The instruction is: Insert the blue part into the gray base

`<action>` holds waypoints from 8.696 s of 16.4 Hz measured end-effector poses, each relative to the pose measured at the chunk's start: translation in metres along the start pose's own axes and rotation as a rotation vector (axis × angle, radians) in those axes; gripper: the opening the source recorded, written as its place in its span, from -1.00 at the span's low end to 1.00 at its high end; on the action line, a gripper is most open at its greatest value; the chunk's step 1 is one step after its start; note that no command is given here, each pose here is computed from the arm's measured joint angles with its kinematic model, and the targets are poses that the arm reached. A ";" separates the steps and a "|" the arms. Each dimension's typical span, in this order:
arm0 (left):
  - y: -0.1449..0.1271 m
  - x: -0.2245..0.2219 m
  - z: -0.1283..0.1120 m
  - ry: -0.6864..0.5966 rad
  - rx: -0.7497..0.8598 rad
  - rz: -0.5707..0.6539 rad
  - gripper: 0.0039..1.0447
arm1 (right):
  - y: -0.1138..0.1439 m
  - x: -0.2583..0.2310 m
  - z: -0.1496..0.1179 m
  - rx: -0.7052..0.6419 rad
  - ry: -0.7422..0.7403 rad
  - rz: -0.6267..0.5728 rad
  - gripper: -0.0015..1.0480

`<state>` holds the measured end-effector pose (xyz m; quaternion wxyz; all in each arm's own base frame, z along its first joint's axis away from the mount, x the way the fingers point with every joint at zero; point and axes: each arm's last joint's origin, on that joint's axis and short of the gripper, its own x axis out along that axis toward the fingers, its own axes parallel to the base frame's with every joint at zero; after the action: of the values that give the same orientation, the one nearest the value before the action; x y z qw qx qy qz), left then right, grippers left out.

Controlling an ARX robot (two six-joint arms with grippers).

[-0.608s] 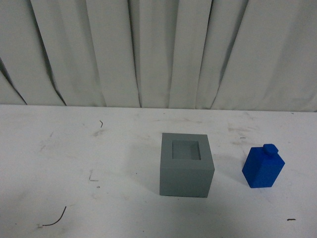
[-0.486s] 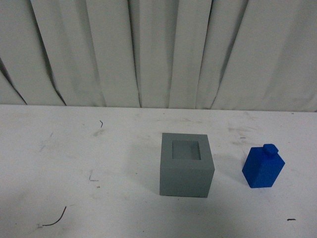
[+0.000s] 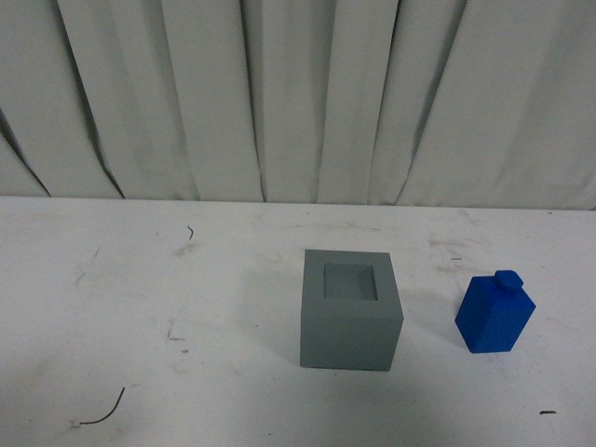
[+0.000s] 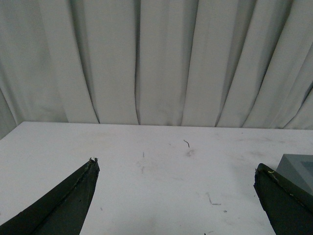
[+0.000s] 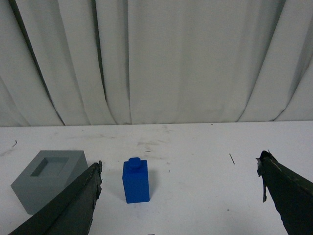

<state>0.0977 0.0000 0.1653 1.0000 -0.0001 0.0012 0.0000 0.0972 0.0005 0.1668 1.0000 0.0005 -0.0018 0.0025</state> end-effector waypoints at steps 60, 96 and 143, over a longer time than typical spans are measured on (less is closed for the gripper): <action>0.000 0.000 0.000 0.000 0.000 0.000 0.88 | 0.013 0.341 -0.051 -1.124 0.816 1.356 0.87; 0.000 0.000 0.000 -0.001 0.000 0.000 0.88 | 0.141 0.335 0.025 -0.967 0.754 1.407 -0.10; 0.000 0.000 0.000 0.000 0.000 0.000 0.88 | 0.008 0.139 0.122 -0.113 -0.001 -0.009 -0.02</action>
<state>0.0977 0.0000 0.1653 1.0000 -0.0001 0.0014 0.0000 0.2354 0.0093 0.2894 0.9984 -0.0558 -0.0025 -0.0022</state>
